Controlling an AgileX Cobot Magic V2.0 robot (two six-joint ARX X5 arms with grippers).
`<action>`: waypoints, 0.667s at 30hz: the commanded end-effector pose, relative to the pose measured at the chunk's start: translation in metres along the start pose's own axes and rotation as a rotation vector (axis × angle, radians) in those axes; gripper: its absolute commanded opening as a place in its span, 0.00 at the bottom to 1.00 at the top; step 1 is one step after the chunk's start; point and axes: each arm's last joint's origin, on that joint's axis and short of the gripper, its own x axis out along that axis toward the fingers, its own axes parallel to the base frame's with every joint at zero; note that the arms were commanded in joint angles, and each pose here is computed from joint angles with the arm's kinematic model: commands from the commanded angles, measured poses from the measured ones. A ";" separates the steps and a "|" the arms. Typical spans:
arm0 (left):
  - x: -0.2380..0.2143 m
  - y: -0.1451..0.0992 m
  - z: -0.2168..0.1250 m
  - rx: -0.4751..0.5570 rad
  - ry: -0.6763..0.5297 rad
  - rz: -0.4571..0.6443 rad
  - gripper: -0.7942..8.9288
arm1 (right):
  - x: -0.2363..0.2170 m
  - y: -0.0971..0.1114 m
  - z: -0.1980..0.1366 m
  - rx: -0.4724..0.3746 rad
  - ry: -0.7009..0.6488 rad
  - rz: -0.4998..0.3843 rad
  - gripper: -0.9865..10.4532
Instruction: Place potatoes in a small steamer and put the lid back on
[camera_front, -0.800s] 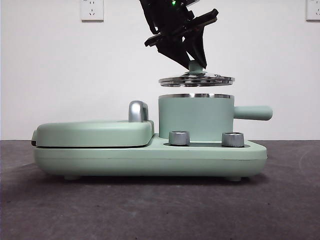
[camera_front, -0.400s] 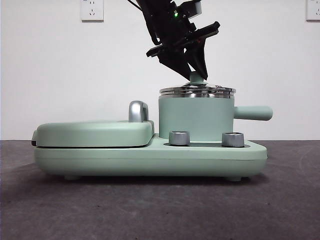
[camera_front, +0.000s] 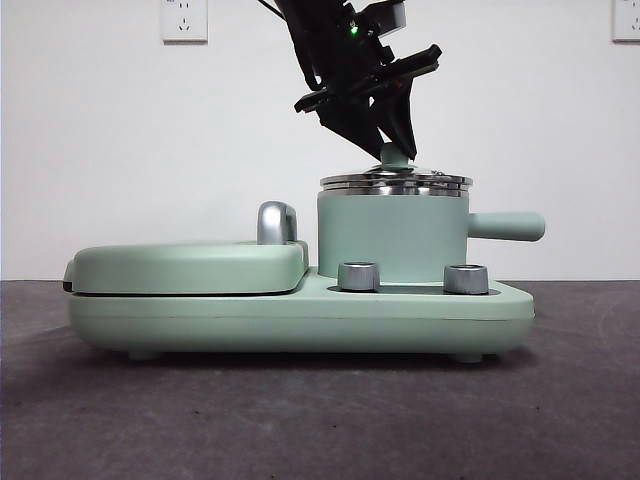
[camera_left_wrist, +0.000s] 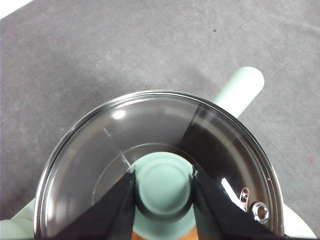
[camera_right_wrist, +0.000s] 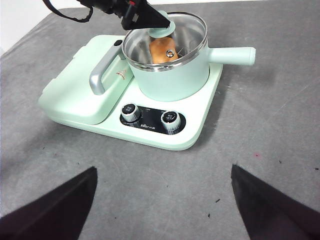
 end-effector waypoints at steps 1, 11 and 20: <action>0.015 -0.003 -0.001 0.043 0.010 0.017 0.09 | -0.002 0.001 0.002 0.010 -0.012 0.010 0.46; 0.015 -0.003 0.000 0.068 -0.005 0.025 0.09 | -0.002 0.001 0.002 0.010 -0.012 0.010 0.46; 0.014 0.002 0.000 0.011 -0.006 0.028 0.09 | -0.002 0.001 0.001 0.010 -0.004 0.007 0.46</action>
